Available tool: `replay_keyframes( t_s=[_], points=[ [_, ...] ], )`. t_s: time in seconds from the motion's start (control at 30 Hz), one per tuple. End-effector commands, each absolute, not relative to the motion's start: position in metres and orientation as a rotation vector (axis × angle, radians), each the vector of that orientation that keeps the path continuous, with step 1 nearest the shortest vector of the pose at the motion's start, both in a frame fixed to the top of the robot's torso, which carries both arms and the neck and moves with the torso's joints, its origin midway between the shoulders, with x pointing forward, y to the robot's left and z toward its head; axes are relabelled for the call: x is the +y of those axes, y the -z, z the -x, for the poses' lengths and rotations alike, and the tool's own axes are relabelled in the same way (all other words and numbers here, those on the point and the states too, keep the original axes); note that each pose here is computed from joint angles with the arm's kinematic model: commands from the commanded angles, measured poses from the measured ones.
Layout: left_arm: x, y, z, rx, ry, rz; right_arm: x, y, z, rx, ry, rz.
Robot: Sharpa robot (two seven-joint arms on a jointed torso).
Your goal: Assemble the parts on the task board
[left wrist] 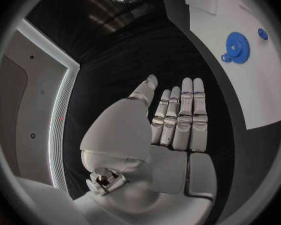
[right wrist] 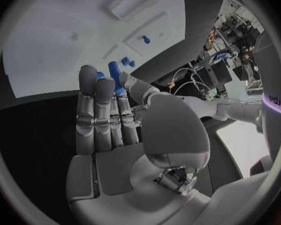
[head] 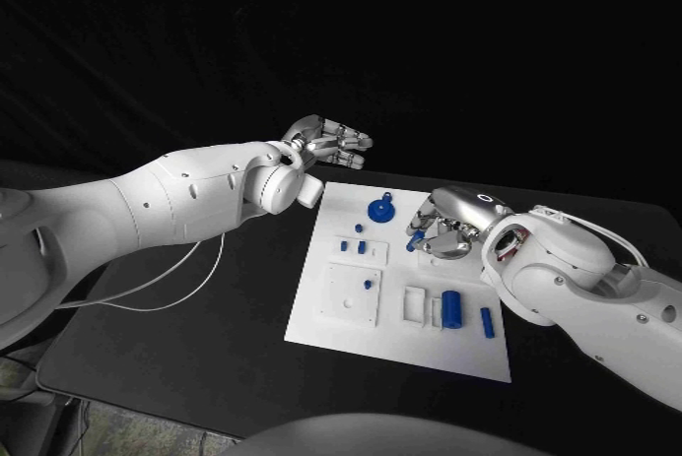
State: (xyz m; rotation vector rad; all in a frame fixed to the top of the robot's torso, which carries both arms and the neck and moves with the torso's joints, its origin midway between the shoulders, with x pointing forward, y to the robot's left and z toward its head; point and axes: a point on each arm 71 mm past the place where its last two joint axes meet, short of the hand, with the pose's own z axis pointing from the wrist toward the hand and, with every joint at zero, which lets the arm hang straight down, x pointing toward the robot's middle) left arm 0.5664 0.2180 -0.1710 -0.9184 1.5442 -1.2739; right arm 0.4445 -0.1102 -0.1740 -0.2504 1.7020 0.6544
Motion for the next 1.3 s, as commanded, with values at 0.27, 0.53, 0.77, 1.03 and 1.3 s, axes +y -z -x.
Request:
replay_keyframes(
  t_s=[0.27, 0.53, 0.77, 1.03, 1.3],
  points=[
    [0.216, 0.17, -0.569, 1.525, 1.279, 0.907, -0.068, 0.184, -0.423, 1.621, -0.784, 0.369],
    [0.212, 0.17, -0.57, 1.527, 1.285, 0.904, -0.043, 0.203, -0.405, 1.619, -0.821, 0.465],
    [0.209, 0.17, -0.569, 1.532, 1.293, 0.901, -0.03, 0.216, -0.396, 1.622, -0.834, 0.519],
    [0.206, 0.17, -0.568, 1.538, 1.3, 0.9, -0.026, 0.228, -0.392, 1.649, -0.829, 0.551],
    [0.206, 0.17, -0.568, 1.54, 1.301, 0.9, -0.022, 0.234, -0.39, 1.652, -0.83, 0.562]
  ],
)
